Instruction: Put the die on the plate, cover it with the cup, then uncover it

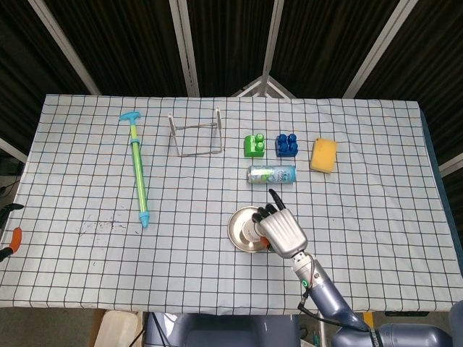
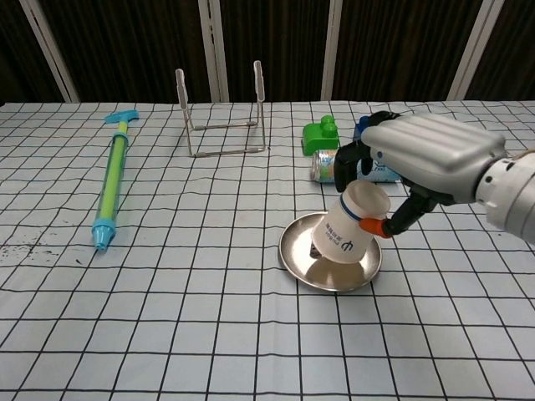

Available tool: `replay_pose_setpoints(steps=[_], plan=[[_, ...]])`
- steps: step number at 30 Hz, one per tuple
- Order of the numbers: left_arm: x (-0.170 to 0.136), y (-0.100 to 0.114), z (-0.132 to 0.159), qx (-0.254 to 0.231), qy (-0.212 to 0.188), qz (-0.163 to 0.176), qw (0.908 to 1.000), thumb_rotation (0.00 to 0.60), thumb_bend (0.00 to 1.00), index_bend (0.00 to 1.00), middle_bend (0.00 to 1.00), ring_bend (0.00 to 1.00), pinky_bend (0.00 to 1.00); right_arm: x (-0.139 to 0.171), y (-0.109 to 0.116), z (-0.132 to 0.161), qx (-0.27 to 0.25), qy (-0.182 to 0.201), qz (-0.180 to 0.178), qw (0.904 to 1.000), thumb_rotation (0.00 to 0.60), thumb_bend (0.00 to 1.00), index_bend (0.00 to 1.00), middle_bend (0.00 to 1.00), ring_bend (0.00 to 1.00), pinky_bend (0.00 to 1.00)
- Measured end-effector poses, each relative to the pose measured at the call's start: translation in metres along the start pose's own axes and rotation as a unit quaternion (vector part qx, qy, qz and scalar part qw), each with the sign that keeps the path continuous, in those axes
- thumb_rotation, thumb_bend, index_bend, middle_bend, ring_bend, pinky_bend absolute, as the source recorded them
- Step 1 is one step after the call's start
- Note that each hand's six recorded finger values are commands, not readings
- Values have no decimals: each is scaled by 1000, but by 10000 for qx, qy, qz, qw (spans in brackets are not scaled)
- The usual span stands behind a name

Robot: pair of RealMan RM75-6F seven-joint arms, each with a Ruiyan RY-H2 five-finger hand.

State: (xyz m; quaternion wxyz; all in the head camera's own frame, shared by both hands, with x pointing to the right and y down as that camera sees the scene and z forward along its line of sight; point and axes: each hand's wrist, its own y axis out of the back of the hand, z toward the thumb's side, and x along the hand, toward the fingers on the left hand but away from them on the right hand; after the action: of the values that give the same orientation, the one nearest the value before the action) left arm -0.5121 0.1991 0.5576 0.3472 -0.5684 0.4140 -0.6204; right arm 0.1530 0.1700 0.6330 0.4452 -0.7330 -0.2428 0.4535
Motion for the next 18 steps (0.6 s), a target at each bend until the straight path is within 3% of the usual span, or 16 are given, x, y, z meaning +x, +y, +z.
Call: replay_pose_setpoints(steps=[18], plan=[[0, 1, -2, -24, 12, -5, 10000, 600, 674, 272, 0, 0, 95, -28, -23, 15, 224, 186, 174, 9994, 600, 405, 436, 573, 337, 0]])
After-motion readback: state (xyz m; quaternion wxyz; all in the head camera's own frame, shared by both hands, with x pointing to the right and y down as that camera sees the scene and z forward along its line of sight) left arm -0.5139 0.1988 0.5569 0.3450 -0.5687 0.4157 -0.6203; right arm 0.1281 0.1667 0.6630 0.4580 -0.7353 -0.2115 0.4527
